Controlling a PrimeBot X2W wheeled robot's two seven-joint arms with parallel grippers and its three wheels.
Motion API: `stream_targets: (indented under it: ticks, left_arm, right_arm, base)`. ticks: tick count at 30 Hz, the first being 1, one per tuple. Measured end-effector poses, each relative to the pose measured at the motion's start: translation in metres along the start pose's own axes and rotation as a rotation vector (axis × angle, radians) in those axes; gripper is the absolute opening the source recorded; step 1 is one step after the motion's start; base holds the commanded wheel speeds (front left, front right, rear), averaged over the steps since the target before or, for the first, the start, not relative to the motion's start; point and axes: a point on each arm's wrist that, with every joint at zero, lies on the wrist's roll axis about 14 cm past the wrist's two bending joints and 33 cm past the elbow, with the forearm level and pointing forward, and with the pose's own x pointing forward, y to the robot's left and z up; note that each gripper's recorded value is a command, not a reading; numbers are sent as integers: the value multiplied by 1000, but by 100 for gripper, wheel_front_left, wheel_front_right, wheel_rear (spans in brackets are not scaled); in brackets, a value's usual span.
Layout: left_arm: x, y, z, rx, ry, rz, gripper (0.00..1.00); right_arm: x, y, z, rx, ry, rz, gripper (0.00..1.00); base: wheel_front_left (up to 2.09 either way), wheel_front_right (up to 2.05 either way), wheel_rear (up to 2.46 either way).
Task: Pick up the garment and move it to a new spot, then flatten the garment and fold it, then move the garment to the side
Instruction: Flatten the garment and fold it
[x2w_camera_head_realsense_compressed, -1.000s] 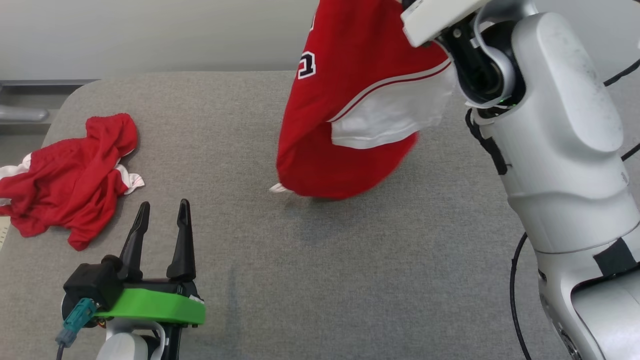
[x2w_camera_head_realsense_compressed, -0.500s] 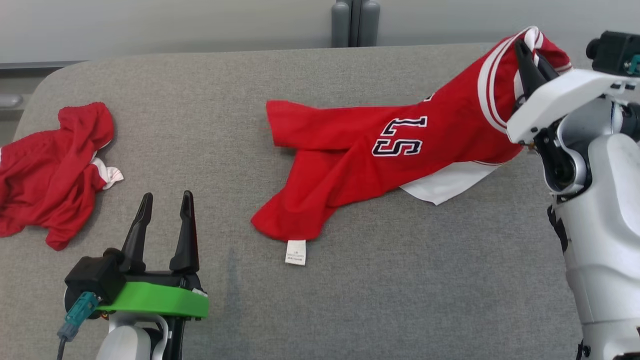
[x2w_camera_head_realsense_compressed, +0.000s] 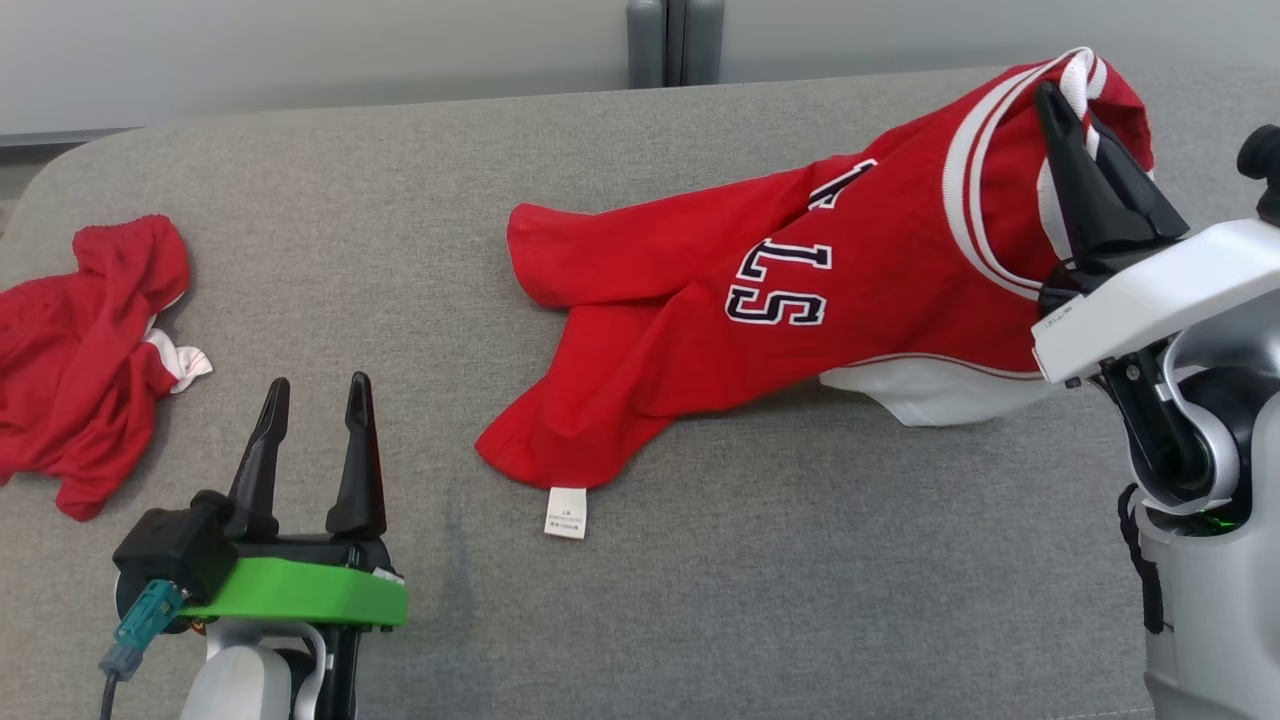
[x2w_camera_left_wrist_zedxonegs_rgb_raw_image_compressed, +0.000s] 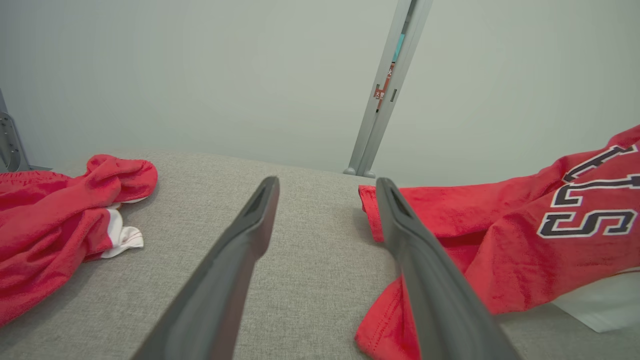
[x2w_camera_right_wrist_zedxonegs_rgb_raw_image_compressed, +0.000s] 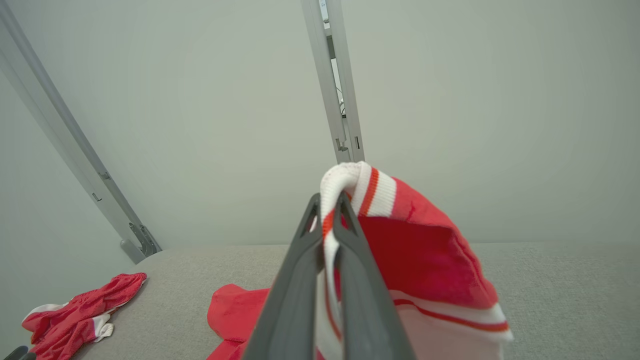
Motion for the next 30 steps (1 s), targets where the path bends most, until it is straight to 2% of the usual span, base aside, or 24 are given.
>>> stream_targets:
  ticks: [5,10,15,19,20,21,25,30]
  left_arm:
    - [9,-6,-3,-5,2,-22,100]
    - [19,-6,-8,-2,10,-34,100]
    - [24,-2,-10,5,13,-30,100]
    - [23,7,-11,7,18,-7,100]
    - [22,10,-10,12,18,3,100]
    - [21,13,-11,14,19,10,100]
    - [16,28,-11,24,24,54,100]
    - [12,37,-7,31,18,83,100]
  right_arm:
    - [4,-29,-25,-7,91,-86,0]
    - [33,-71,-50,-96,149,-167,0]
    - [70,-92,-81,-214,198,-171,0]
    - [90,-104,-106,-248,228,-176,0]
    - [96,-104,-111,-242,222,-173,45]
    - [100,-103,-116,-233,228,-171,100]
    - [117,-85,-147,-200,258,-121,100]
    - [119,-71,-166,-177,303,-83,100]
  base:
    - [0,0,0]
    - [0,0,0]
    - [0,0,0]
    - [0,0,0]
    - [0,0,0]
    - [0,0,0]
    - [0,0,0]
    - [0,0,0]
